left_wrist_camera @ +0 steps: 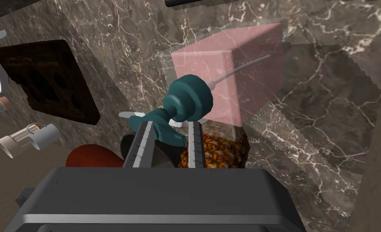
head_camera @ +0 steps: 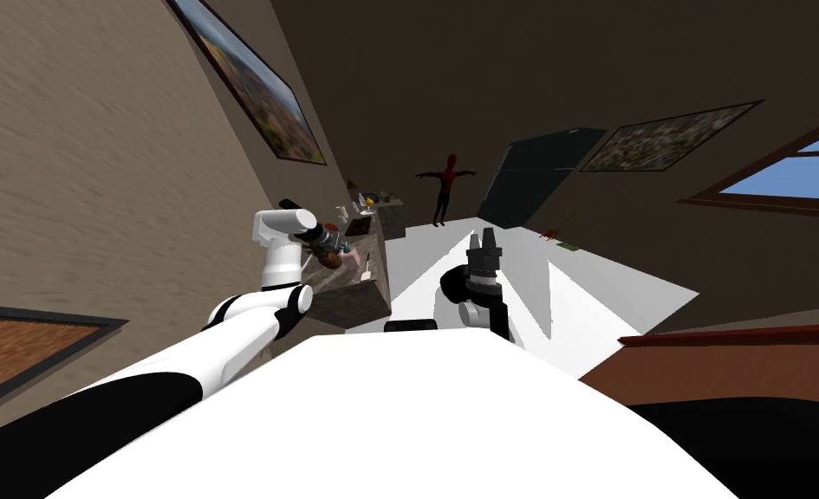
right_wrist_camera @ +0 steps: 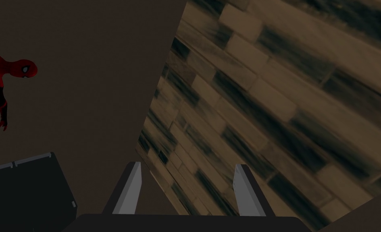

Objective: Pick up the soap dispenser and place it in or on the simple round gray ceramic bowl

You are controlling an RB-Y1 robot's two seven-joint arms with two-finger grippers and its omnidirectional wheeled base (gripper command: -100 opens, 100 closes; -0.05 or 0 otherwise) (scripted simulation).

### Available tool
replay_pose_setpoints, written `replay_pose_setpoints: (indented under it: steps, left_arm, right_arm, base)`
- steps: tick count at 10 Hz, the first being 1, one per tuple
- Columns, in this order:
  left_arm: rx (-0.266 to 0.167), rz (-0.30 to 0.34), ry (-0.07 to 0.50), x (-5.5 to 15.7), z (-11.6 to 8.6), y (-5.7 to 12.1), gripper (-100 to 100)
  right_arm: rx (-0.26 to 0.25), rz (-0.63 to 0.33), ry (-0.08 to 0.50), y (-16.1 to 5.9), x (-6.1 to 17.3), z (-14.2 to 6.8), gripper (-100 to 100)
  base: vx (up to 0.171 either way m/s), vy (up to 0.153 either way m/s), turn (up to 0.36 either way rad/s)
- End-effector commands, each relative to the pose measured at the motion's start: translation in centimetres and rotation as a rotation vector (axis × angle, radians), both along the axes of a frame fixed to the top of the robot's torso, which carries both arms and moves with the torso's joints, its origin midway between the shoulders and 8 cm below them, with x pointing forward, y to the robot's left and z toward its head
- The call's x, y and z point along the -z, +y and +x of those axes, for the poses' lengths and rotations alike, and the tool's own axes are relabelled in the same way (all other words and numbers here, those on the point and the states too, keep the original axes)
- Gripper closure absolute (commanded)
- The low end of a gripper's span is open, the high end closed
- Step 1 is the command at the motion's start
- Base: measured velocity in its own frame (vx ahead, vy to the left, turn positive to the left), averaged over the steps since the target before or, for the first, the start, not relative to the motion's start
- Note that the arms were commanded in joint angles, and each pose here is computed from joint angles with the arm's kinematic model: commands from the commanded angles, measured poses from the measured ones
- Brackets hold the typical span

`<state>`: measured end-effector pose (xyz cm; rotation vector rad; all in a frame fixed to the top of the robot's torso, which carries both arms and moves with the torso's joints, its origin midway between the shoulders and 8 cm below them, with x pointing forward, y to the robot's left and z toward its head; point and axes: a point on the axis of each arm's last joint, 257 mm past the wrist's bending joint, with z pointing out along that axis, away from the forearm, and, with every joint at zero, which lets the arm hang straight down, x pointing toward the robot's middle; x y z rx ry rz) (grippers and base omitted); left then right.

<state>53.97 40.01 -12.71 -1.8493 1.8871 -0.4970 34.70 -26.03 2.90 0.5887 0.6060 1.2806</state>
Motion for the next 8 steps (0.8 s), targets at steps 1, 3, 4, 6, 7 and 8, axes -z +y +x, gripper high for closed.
replay_pose_setpoints:
  steps: [1, 3, 4, 6, 7, 8]
  left_arm:
    - [-0.035, -0.011, -0.022, -0.7, 0.7, 0.2, 100]
    - [-0.081, -0.026, -0.055, -1.8, 1.6, 0.7, 100]
    - [-0.106, -0.035, -0.074, -2.4, 2.1, 0.9, 100]
    - [-0.160, -0.056, -0.117, -3.6, 3.1, 1.6, 100]
    - [-0.188, -0.068, -0.141, -4.2, 3.6, 2.0, 100]
    - [-0.217, -0.081, -0.167, -4.9, 4.1, 2.5, 100]
  right_arm:
    - [0.000, 0.000, 0.000, 0.0, 0.0, 0.0, 0]
    - [0.000, 0.000, 0.000, 0.0, 0.0, 0.0, 0]
    - [0.000, 0.000, 0.000, 0.0, 0.0, 0.0, 0]
    - [0.000, 0.000, 0.000, 0.0, 0.0, 0.0, 0]
    - [0.000, 0.000, 0.000, 0.0, 0.0, 0.0, 0]
    - [0.000, 0.000, 0.000, 0.0, 0.0, 0.0, 0]
  base:
    - [-0.079, 0.009, -0.033]
    - [-0.063, 0.004, -0.044]
    - [-0.051, 0.010, -0.053]
    - [-0.044, 0.007, -0.036]
    - [-0.028, 0.010, -0.046]
    - [-0.017, 0.018, -0.037]
